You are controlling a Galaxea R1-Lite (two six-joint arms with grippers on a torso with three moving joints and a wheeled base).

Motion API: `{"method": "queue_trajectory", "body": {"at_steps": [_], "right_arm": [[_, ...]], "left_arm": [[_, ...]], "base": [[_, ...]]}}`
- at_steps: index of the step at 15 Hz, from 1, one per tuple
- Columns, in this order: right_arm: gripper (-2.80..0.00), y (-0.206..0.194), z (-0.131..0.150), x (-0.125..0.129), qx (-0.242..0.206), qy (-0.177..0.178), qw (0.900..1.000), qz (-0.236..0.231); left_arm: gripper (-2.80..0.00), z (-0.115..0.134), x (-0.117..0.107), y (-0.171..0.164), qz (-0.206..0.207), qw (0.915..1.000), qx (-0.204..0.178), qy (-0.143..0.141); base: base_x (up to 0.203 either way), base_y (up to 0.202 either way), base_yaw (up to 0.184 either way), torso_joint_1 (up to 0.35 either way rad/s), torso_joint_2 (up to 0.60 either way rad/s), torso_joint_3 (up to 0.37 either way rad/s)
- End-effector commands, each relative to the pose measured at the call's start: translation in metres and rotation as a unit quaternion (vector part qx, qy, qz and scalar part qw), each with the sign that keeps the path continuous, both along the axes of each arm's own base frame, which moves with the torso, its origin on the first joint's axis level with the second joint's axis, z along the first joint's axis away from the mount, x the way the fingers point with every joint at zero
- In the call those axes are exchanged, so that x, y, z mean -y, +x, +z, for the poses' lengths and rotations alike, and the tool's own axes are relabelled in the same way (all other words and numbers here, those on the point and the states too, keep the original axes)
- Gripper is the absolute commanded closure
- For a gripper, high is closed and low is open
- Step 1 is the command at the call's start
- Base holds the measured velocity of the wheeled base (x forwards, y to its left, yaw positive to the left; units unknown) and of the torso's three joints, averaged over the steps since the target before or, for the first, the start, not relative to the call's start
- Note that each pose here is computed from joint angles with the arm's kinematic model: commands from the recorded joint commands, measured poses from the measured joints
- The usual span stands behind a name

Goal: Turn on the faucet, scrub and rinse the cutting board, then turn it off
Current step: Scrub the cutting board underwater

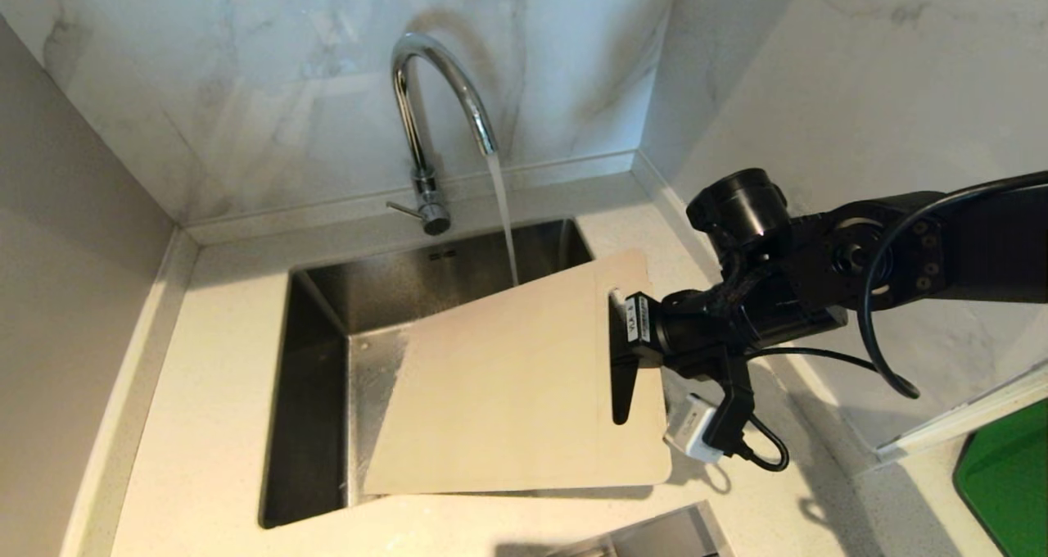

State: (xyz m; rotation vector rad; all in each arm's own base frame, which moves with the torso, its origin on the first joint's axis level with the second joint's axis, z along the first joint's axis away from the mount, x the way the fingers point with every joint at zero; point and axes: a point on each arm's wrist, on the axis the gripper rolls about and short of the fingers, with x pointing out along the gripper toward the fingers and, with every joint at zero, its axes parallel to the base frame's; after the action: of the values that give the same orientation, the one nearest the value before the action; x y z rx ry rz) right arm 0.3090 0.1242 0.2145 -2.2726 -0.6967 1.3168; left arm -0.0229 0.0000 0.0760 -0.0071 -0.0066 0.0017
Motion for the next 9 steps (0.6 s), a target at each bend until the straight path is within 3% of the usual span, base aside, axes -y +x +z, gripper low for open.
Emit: {"method": "queue_trajectory", "body": {"at_steps": [1,4,6,9], "right_arm": [[0.0,-0.001,0.002,0.001,0.007,-0.003,1.0,0.006],[0.0,-0.001,0.0,0.0,0.007,-0.007,1.0,0.01],[0.0,-0.001,0.0,0.0,0.008,-0.006,1.0,0.01],[0.0,-0.002,0.004,0.0,0.014,-0.002,1.0,0.012]], "left_arm": [[0.0,0.0,0.0,0.0,0.001,1.0,0.0,0.0],[0.0,0.002,0.0,-0.001,0.003,0.9999,0.0,0.01],[0.0,0.016,0.0,-0.005,0.01,0.9998,0.009,0.015],[0.0,0.045,-0.003,-0.002,0.047,0.9966,-0.065,0.017]], "base": [[0.0,0.0,0.0,0.0,0.0,0.0],[0.0,0.0,0.0,0.0,0.0,0.0],[0.0,0.0,0.0,0.0,0.0,0.0],[0.0,0.0,0.0,0.0,0.0,0.0]]}}
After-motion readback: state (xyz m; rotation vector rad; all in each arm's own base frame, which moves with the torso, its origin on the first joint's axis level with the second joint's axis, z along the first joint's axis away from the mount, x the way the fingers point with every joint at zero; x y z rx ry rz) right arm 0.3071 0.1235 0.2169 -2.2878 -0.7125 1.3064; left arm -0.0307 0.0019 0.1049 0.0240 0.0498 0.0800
